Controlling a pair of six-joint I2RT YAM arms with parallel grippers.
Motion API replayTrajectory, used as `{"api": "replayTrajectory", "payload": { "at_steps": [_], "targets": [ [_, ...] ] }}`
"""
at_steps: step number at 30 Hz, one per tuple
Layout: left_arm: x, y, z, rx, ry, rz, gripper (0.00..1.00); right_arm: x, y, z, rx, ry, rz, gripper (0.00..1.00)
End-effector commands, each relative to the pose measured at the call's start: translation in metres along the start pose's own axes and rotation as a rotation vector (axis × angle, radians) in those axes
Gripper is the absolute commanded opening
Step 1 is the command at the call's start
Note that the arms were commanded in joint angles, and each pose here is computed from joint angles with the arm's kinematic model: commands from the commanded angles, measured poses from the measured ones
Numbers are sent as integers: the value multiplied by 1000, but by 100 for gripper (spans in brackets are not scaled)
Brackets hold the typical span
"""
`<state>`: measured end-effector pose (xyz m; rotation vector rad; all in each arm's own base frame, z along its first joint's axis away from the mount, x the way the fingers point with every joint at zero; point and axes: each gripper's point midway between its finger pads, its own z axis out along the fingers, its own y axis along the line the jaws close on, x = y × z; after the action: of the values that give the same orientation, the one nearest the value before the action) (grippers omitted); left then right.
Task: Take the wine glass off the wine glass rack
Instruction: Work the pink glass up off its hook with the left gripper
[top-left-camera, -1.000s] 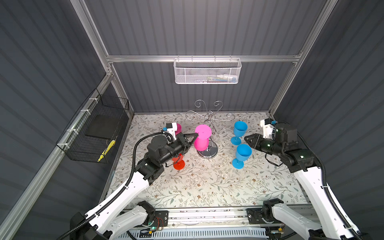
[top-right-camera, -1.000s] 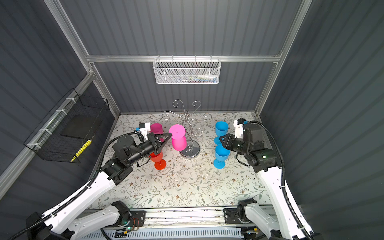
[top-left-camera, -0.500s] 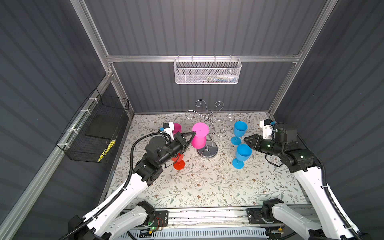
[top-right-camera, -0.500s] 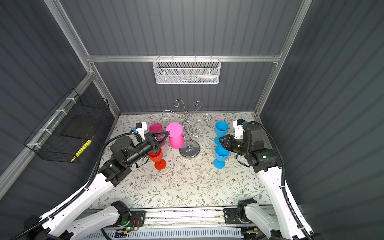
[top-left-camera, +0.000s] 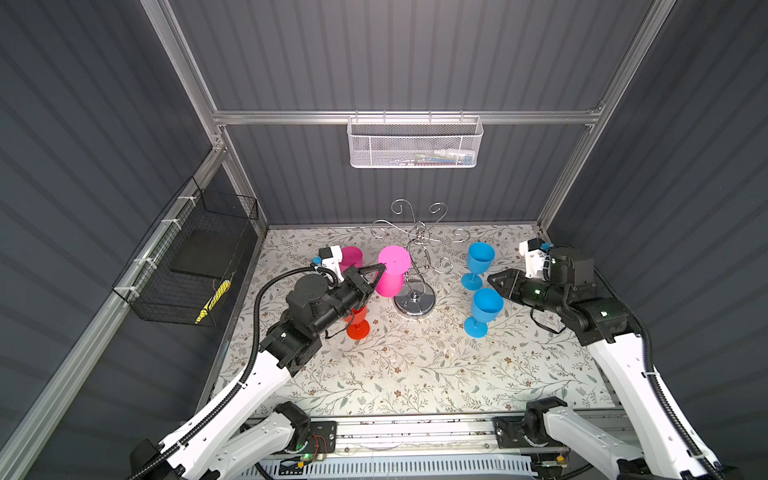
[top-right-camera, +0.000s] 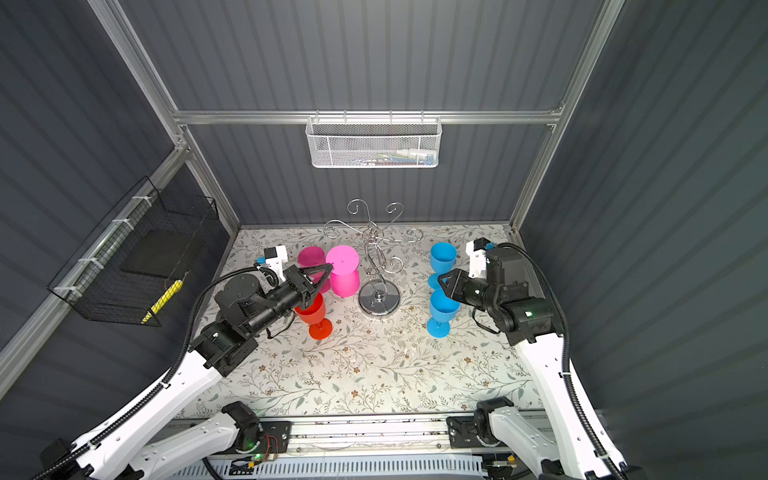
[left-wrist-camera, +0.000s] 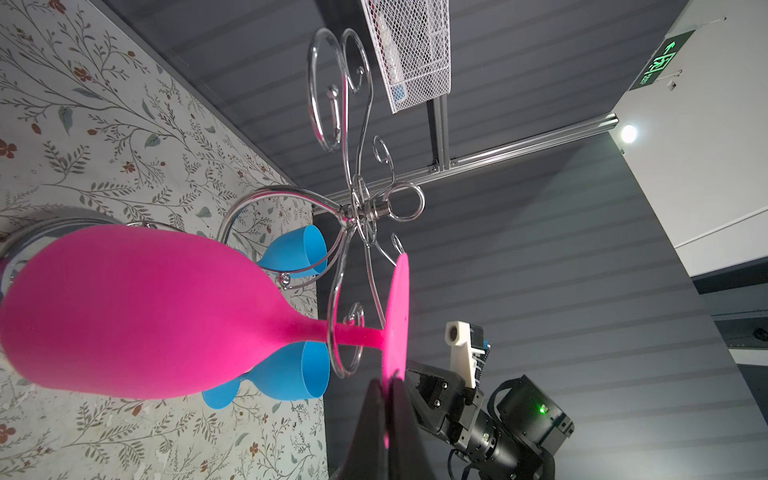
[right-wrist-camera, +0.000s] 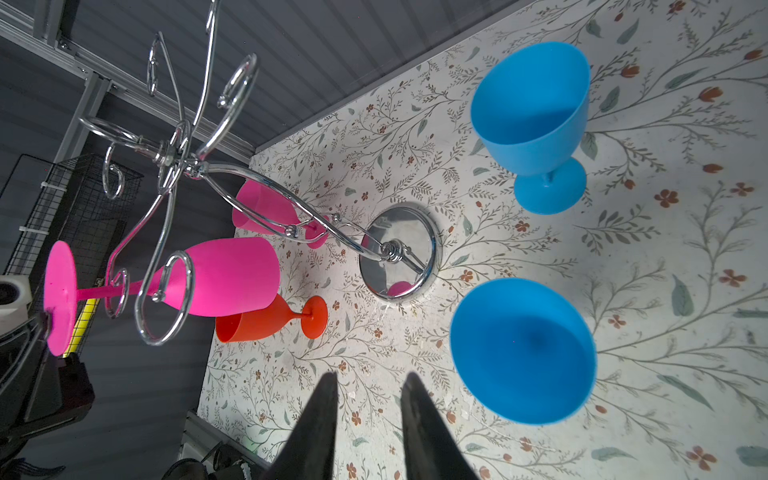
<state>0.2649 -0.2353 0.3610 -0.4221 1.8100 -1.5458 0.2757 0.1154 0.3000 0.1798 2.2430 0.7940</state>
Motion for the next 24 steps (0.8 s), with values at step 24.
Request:
{"api": "replayTrajectory", "payload": {
  "at_steps": [24],
  "targets": [
    [4,-33,39,62,116,111,0,4,-1,-6,-3,-5,5,30]
  ]
}}
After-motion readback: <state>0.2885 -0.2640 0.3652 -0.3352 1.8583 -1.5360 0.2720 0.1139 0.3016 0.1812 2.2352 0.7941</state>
